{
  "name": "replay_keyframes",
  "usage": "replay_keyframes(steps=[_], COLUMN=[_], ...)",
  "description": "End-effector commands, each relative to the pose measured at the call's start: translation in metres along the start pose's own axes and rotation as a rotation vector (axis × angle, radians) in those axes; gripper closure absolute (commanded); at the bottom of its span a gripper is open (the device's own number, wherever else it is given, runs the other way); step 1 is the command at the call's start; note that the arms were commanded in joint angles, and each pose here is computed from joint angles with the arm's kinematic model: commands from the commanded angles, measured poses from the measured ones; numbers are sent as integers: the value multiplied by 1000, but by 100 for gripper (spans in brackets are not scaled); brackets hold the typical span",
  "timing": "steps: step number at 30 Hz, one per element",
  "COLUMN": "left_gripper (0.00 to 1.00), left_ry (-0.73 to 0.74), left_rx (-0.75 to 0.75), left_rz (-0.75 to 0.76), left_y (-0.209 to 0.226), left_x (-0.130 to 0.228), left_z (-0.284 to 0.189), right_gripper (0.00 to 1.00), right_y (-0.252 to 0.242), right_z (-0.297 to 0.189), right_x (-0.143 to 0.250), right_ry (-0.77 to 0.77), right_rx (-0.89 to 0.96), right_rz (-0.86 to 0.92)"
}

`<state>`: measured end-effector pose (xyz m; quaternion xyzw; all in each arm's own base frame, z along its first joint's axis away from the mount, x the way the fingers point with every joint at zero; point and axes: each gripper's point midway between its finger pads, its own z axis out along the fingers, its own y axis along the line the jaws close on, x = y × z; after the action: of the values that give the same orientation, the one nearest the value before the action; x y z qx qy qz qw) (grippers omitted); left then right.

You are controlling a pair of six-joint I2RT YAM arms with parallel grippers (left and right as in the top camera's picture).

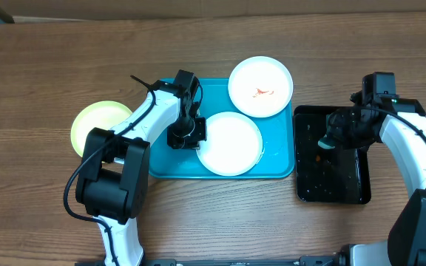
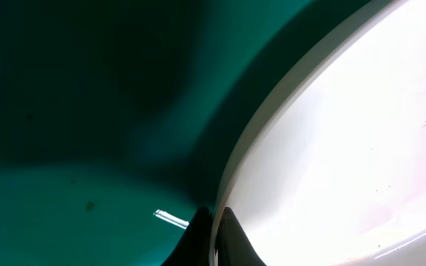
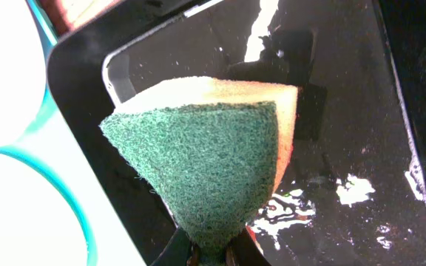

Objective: Clean dirty plates on tray and stack at the side
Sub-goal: 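Carry the white plate left and stack it on the yellow plate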

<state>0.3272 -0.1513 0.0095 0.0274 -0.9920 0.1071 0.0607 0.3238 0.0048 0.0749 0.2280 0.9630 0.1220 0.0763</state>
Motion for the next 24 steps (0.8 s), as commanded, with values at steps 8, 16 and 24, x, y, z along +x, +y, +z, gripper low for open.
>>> replay_keyframes(steps=[8, 16, 24], left_gripper=[96, 96, 96], left_ry=[15, 16, 18], left_rx=[-24, -24, -25], left_rz=[-17, -17, -17], left_y=[8, 8, 8], left_x=[2, 2, 3], left_z=[6, 6, 6], right_gripper=[96, 95, 89], right_y=[3, -1, -12], right_z=[14, 52, 71], right_x=[-6, 5, 19], right_ry=[-43, -61, -64], right_rx=[-26, -94, -94], right_rz=[-21, -29, -30])
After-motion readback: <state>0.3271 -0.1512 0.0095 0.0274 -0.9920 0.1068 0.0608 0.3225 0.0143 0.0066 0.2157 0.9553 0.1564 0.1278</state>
